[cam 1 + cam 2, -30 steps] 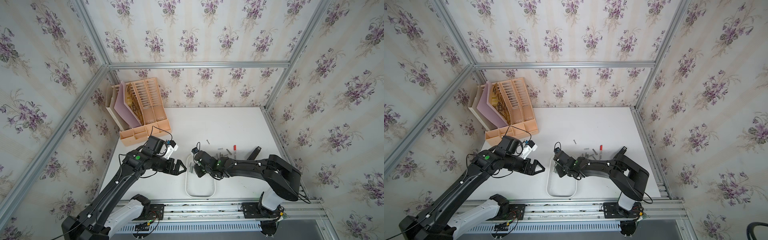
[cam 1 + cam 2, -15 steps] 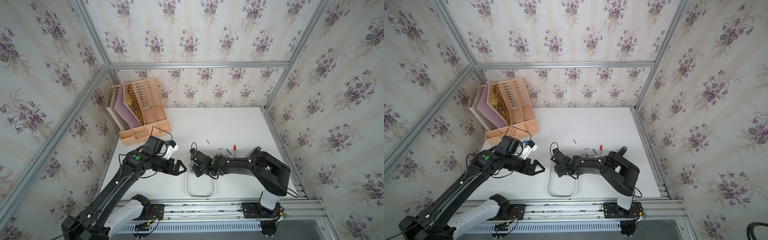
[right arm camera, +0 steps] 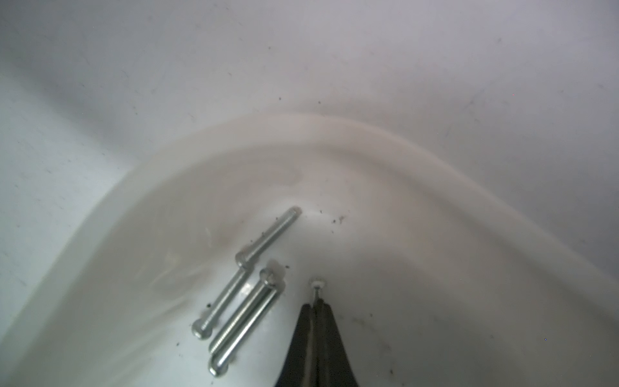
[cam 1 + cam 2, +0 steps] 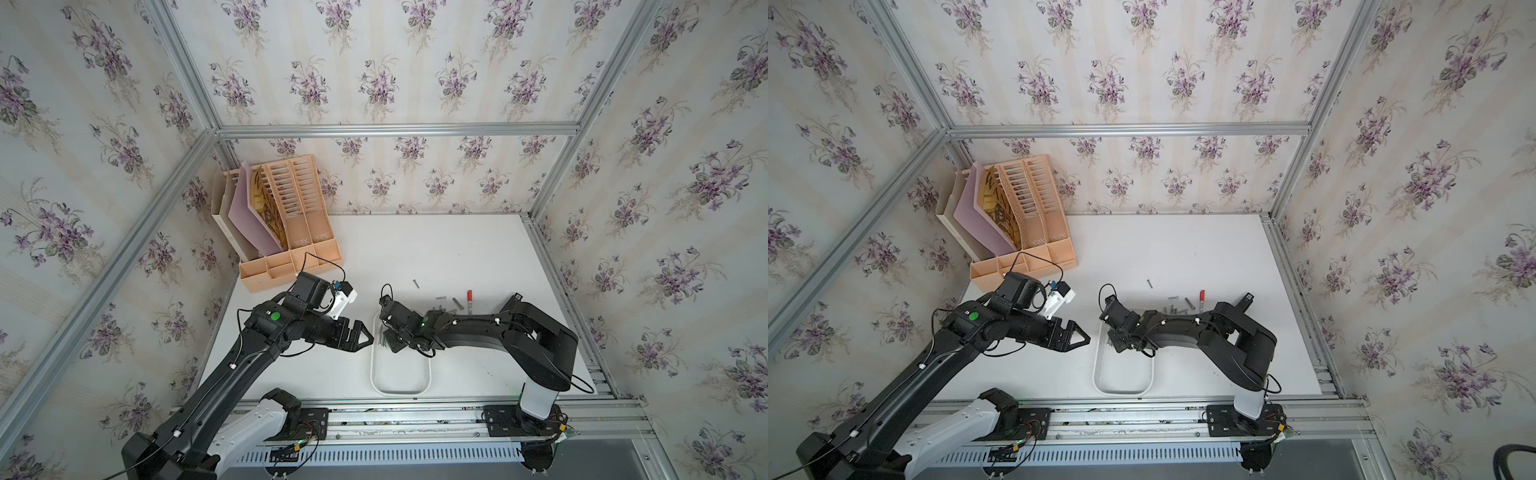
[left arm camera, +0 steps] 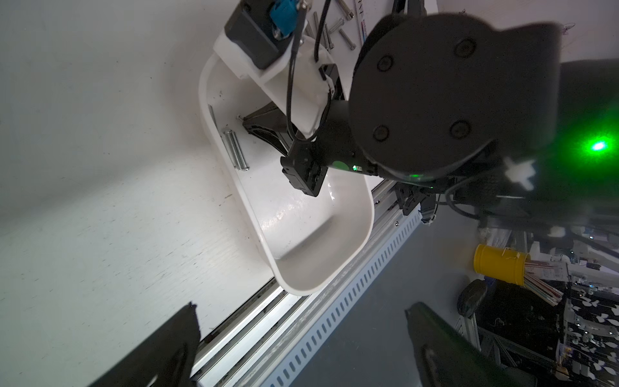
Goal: Take out the screws from the storage box
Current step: Pick up the screw from the storage box, then place the screw at the center of the board.
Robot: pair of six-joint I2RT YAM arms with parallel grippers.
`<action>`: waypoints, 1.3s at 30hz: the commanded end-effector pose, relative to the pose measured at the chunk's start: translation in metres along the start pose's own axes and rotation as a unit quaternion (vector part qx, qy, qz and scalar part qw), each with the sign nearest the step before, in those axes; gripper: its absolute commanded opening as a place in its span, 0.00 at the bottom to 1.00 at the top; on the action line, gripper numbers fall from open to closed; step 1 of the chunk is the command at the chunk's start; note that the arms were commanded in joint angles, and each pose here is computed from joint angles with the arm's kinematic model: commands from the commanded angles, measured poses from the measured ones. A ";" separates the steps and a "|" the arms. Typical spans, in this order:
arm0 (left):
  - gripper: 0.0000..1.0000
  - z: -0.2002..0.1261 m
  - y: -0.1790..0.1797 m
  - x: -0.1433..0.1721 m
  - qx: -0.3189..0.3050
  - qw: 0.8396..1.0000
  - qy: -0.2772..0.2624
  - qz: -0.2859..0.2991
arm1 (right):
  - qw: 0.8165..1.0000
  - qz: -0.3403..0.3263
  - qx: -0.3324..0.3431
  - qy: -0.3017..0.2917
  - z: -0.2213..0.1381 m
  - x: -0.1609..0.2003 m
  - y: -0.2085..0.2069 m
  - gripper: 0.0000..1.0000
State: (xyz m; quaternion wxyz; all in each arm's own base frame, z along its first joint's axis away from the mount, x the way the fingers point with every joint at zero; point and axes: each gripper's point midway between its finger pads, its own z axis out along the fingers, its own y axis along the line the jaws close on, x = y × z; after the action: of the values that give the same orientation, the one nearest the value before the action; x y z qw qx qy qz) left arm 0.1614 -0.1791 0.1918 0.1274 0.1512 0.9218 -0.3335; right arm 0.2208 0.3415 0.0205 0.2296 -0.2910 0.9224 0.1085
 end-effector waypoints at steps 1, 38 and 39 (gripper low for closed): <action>1.00 0.000 0.000 0.000 0.000 1.000 0.001 0.000 | 1.000 0.004 0.007 -0.016 -0.013 -0.003 -0.005 0.00; 1.00 0.000 0.000 0.000 -0.001 1.000 0.001 0.000 | 0.944 0.297 0.095 -0.107 -0.077 0.007 -0.178 0.00; 0.99 0.000 -0.001 0.000 -0.001 1.000 0.000 0.002 | 0.944 0.301 0.091 -0.099 -0.073 0.009 -0.178 0.00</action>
State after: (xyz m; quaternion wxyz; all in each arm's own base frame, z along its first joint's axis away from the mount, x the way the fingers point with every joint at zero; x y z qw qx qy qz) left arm 0.1611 -0.1795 0.1912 0.1255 0.1518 0.9220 -0.3332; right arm 0.2959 0.1662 0.0785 0.3322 0.0279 0.9371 0.1035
